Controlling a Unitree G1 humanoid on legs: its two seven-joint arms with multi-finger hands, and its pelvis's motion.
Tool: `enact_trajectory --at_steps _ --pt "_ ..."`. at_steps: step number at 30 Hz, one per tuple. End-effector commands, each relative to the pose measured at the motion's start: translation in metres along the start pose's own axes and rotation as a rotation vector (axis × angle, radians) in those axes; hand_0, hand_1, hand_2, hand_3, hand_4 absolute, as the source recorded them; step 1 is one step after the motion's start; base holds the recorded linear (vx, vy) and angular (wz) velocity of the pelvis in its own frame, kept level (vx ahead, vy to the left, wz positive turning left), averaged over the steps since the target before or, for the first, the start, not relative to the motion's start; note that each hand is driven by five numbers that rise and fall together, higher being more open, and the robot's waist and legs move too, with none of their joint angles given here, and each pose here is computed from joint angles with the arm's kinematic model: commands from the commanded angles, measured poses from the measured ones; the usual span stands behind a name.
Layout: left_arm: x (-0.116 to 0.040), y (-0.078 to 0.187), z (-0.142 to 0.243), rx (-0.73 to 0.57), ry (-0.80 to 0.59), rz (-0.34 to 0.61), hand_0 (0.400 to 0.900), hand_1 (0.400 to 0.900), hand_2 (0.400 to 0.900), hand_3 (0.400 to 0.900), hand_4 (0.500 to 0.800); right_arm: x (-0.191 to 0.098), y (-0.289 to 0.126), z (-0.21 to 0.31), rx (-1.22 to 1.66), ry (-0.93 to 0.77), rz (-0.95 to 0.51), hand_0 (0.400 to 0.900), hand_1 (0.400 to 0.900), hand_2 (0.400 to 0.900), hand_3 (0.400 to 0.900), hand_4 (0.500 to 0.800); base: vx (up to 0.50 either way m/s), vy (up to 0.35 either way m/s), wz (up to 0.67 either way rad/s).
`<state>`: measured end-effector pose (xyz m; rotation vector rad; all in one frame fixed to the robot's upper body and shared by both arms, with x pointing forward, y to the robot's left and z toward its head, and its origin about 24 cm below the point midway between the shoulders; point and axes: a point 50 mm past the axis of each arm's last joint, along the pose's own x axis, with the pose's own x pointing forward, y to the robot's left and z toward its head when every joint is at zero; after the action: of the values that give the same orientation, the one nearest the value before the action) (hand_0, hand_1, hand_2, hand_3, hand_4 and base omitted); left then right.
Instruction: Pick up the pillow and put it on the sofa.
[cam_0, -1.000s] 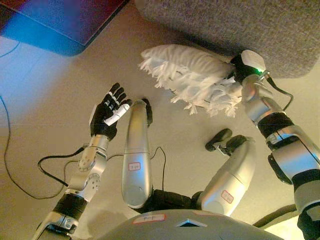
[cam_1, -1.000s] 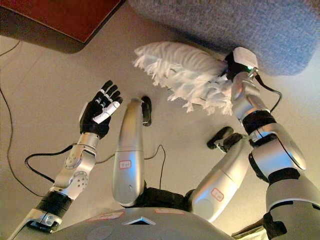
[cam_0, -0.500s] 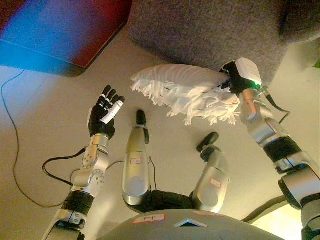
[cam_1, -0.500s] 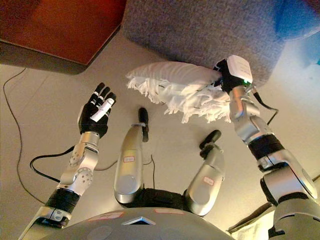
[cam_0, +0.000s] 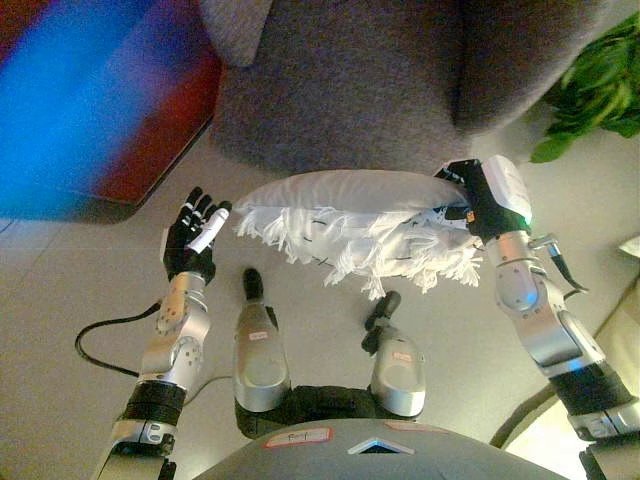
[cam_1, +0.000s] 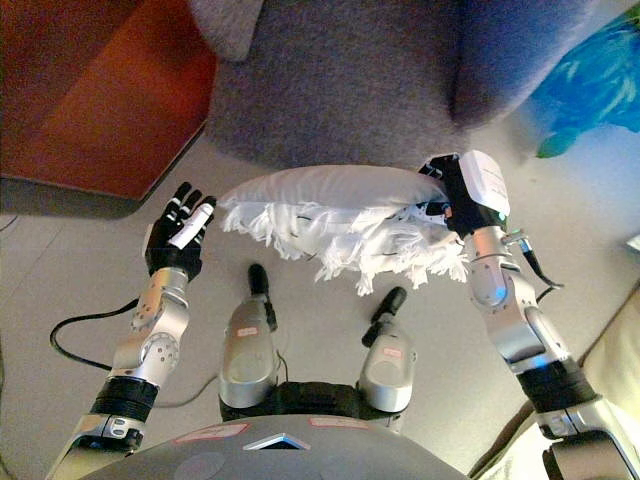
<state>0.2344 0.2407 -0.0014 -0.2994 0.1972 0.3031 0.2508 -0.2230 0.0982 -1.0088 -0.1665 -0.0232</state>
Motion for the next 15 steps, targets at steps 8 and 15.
enact_trajectory --at_steps 8,15 --pt "-0.017 0.010 -0.028 0.067 0.077 -0.022 0.900 0.900 0.900 0.900 0.800 -0.002 -0.095 0.054 0.019 -0.389 -0.290 0.400 0.400 0.400 0.400 0.500 0.135 0.036 0.12" --pt "-0.022 0.027 -0.026 0.076 0.098 -0.005 0.900 0.900 0.900 0.900 0.800 0.010 -0.088 0.033 0.060 -0.254 -0.062 0.400 0.400 0.400 0.400 0.500 0.158 -0.003 0.17"
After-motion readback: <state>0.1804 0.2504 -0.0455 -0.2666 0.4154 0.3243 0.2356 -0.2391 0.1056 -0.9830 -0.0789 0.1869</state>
